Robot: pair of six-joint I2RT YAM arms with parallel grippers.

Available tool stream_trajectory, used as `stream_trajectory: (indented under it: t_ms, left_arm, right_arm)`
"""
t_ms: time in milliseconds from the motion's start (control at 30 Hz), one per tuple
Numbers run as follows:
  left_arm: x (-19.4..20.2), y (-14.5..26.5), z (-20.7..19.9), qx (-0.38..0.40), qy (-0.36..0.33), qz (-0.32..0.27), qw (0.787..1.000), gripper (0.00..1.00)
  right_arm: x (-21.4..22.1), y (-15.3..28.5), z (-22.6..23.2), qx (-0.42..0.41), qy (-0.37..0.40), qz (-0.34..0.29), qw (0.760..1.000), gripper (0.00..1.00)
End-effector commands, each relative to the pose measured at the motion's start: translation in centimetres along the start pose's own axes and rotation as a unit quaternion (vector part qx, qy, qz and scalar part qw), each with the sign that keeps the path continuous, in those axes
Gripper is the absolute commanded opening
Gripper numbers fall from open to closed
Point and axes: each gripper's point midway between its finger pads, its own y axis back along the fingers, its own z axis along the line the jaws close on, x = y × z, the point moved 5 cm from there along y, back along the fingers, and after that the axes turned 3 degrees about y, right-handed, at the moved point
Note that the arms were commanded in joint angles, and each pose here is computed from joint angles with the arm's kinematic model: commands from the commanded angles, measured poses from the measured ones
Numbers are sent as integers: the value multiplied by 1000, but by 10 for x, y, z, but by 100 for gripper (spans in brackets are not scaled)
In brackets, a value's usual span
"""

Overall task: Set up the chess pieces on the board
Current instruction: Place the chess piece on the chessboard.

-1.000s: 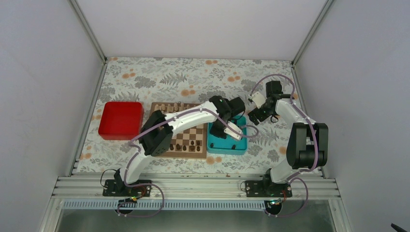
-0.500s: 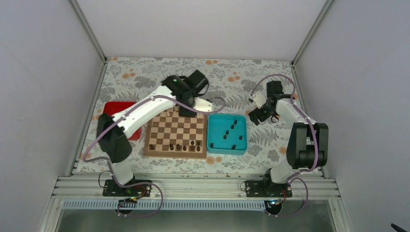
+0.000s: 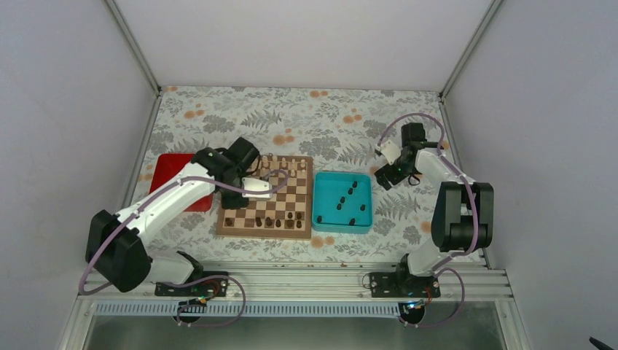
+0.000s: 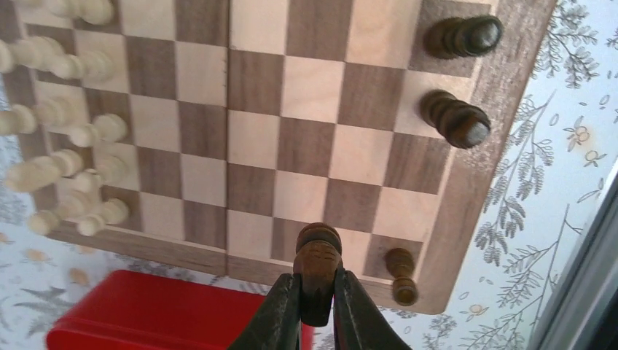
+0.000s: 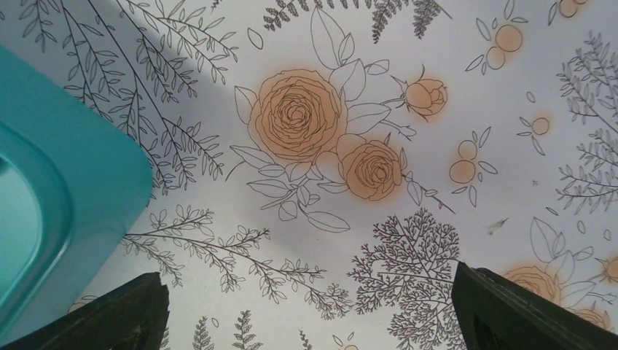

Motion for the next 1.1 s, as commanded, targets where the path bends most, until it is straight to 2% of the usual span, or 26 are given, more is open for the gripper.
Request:
stream_trajectory:
  t_ms: [0, 500, 1067]
  left_arm:
    - [3, -5, -13, 15, 17, -29, 999, 6]
    - [19, -45, -40, 52, 27, -17, 998, 6]
    - [27, -59, -44, 63, 23, 13, 998, 6]
  right_arm:
    - [4, -4, -5, 0, -8, 9, 1000, 100]
    - [8, -6, -11, 2, -18, 10, 1000, 100]
    - [12, -10, -12, 5, -20, 19, 1000, 100]
